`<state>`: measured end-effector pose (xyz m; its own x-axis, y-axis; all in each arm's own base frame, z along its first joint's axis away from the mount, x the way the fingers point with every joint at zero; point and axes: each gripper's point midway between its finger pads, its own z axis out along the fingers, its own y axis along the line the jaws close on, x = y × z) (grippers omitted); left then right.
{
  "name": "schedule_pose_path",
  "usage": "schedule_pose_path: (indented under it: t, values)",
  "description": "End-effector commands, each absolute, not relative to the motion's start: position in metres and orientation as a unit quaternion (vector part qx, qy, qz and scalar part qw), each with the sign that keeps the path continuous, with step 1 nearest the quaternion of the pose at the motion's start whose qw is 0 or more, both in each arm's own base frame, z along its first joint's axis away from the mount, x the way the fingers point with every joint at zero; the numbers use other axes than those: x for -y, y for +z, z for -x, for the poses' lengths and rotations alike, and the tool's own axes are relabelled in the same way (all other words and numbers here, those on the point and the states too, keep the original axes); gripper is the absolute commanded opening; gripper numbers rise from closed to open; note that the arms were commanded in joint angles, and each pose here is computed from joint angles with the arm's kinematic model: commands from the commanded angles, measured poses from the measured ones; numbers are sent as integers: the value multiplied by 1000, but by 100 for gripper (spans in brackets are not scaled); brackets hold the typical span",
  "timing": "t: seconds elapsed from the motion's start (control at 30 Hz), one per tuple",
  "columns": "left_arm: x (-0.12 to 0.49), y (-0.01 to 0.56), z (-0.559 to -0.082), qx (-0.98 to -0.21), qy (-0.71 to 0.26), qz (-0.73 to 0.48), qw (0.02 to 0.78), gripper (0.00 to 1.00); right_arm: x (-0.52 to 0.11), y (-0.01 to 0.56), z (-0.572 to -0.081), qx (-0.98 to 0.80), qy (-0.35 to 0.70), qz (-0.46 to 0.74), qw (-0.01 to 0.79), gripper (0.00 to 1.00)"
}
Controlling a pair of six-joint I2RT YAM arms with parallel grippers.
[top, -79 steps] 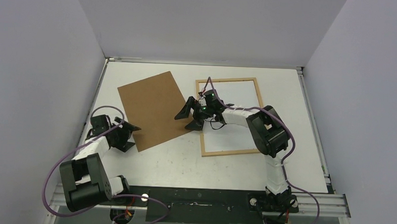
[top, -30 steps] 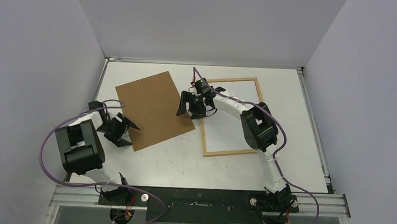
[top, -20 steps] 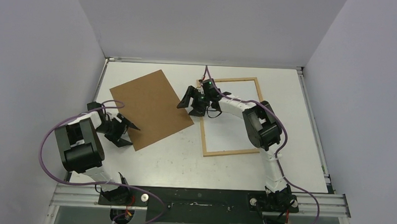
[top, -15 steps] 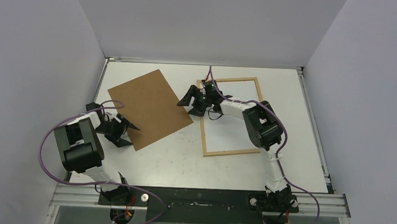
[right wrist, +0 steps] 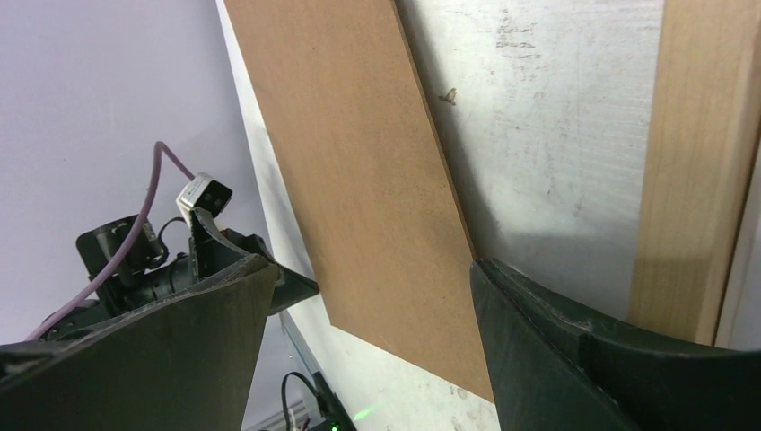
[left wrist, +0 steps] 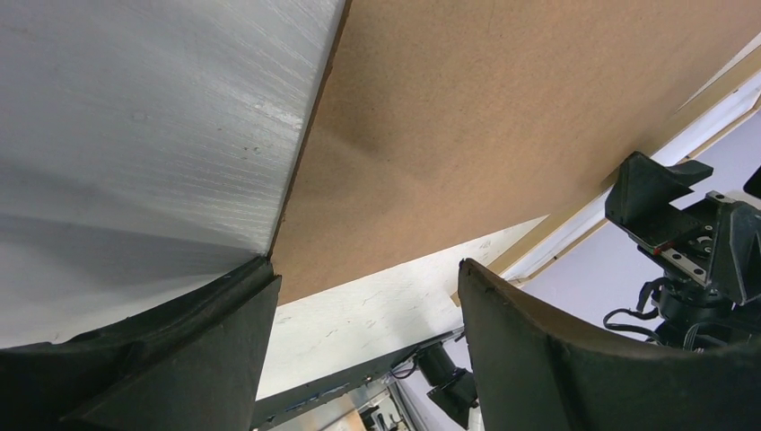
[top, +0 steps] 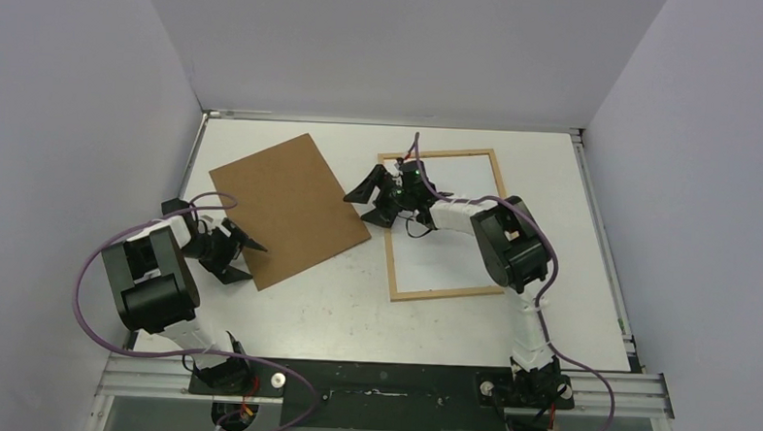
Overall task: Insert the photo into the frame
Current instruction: Move the photo frame item to the center of the board.
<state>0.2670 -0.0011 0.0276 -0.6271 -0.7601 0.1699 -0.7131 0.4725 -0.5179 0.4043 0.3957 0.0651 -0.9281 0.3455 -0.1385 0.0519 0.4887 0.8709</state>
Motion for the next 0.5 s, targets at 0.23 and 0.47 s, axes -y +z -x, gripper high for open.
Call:
schedule_pose_path:
  t: [0.23,0.47]
  values:
    - [18,33,-283,-858,-334,384,67,71,-419,158,-345,-799,593,-38,95,80]
    - [48,32,-281,-868,-343,355,57,71,-400,157,-345,-809,577,-41,103,80]
